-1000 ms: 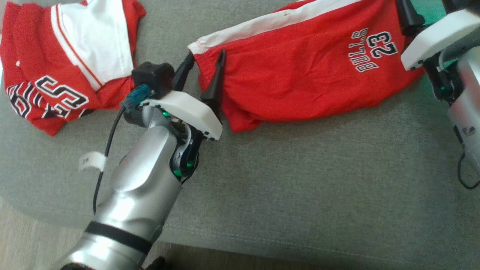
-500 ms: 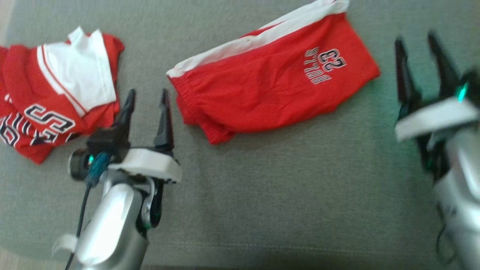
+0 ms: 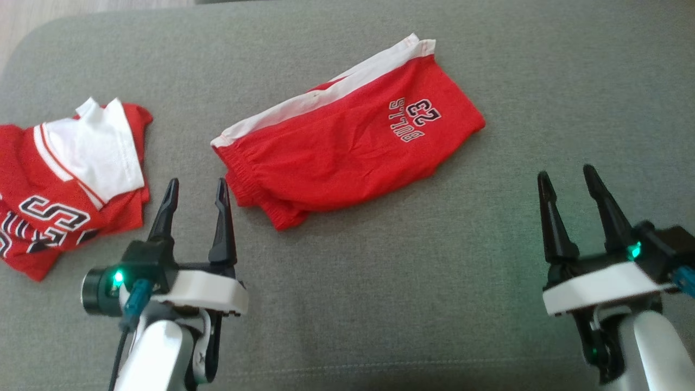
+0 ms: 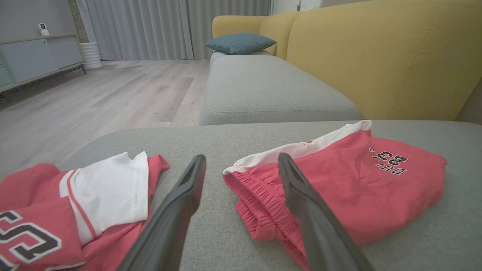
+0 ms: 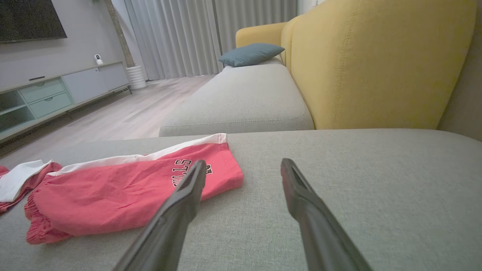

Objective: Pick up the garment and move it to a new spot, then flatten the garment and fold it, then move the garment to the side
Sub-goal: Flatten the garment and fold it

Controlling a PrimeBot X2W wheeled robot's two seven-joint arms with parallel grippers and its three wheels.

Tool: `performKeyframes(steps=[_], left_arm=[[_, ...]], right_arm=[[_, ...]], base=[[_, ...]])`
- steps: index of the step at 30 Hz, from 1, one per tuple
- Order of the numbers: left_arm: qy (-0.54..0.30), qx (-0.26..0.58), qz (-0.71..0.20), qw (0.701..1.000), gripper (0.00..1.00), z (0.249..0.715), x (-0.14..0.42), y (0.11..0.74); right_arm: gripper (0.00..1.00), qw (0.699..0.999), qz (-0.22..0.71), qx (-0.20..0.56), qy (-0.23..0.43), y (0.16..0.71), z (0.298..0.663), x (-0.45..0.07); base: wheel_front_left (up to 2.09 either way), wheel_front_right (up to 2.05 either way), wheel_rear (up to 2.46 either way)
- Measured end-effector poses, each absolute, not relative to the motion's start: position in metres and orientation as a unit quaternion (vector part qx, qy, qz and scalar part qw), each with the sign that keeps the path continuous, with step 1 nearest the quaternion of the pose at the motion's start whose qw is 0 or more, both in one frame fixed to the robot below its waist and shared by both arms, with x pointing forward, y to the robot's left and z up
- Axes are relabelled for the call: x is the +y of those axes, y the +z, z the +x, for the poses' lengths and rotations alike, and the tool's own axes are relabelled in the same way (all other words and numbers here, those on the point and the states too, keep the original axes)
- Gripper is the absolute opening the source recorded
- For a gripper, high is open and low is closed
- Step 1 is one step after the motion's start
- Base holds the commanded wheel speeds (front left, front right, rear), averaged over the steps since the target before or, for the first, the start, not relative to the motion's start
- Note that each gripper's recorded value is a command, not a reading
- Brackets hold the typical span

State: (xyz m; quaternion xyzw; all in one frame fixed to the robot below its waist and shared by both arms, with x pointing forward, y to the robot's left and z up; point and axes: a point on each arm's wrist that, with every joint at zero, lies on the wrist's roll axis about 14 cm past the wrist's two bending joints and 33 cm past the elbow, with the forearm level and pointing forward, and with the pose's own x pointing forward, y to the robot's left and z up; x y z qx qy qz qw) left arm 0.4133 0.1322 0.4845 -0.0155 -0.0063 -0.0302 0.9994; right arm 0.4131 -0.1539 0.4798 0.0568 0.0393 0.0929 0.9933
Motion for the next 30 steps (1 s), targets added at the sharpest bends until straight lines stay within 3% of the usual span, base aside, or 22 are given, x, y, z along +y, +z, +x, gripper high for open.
performKeyframes(steps=[6, 22, 30], left_arm=[[-0.037, -0.011, -0.011, 0.999, 1.00, 0.408, 0.127, 0.487], [-0.032, -0.006, -0.012, 0.999, 1.00, 0.412, 0.130, 0.483], [-0.033, -0.006, -0.013, 0.999, 1.00, 0.435, 0.128, 0.476]], right_arm=[[1.00, 0.994, 0.057, 0.041, 0.078, 0.489, 0.398, -0.159], [1.00, 0.995, 0.055, 0.046, 0.074, 0.490, 0.402, -0.161], [1.00, 0.990, 0.041, 0.084, 0.107, 0.468, 0.438, -0.151]], base=[[0.00, 0.00, 0.00], [0.00, 0.00, 0.00], [0.00, 0.00, 0.00]])
